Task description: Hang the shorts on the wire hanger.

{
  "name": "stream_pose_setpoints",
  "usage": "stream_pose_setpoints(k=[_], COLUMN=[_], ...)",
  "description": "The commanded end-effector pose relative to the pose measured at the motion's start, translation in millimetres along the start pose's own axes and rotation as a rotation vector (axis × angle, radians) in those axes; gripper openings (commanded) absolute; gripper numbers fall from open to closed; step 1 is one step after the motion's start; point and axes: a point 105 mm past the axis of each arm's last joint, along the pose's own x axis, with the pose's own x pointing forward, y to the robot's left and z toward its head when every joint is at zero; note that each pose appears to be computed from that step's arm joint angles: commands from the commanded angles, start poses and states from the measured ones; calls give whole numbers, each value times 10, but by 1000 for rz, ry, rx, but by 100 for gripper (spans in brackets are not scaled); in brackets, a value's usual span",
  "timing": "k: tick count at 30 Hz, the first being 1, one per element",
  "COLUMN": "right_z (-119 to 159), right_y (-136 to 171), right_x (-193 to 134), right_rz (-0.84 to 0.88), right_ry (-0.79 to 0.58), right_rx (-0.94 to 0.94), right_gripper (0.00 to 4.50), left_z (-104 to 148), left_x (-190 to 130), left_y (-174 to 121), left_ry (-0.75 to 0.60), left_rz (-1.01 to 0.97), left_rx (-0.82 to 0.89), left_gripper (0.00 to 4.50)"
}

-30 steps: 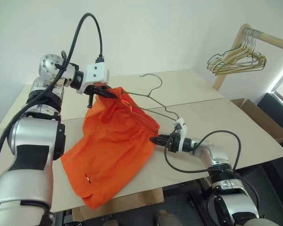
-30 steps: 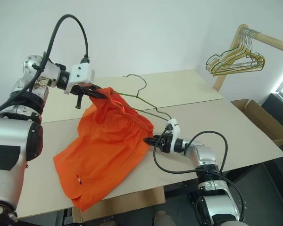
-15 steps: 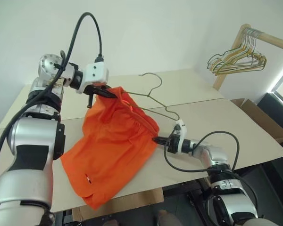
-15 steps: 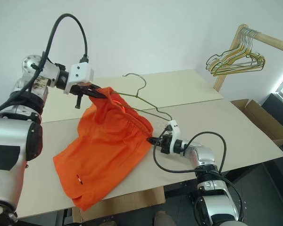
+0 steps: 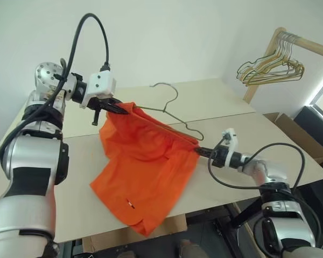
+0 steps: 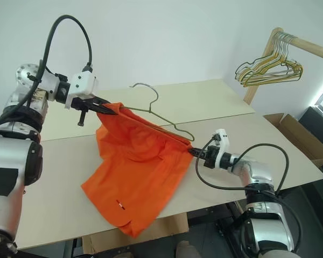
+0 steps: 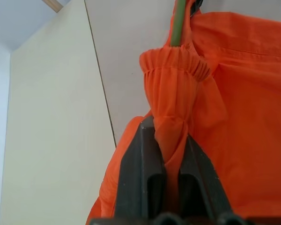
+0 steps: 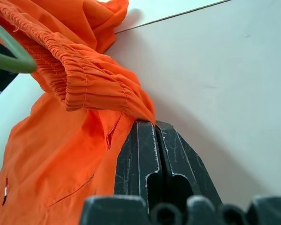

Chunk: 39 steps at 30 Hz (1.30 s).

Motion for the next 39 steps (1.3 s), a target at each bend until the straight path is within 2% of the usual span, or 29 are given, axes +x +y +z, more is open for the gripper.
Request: stream_pose_setpoints(k=[1, 12, 16, 18, 22, 25, 28, 32, 36, 39], right_z=[64, 34, 96, 192, 516, 784, 947, 1084, 1085, 1150], right_y=[-104, -125, -72, 13, 272, 447, 568, 610, 643, 621], right_x=[-187, -330, -359, -368, -379, -395, -398, -333, -293, -220], right_rz=[-50, -55, -45, -22, 8, 29, 38, 18, 48, 10], right_ry=[-4, 37, 56, 56, 66, 61, 116, 152, 198, 168], right_rx=[-30, -68, -199, -304, -633, -778, -928, -1044, -1153, -1216], right_gripper=[4, 4, 4, 4, 4, 4, 4, 4, 4, 4], left_z=[15, -231, -300, -272, -183, -183, -173, -120, -124, -118], left_x=[-218, -192, -111, -58, 29, 75, 115, 141, 150, 165], left_y=[68, 133, 97, 94, 112, 115, 162, 210, 242, 222], left_ry=[42, 200, 243, 212, 132, 127, 105, 36, 7, -46], left_rz=[65, 177, 161, 160, 174, 185, 243, 296, 344, 346], left_rx=[52, 60, 93, 92, 85, 95, 94, 59, 27, -15], left_gripper=[0, 0, 0, 0, 0, 0, 0, 0, 0, 0])
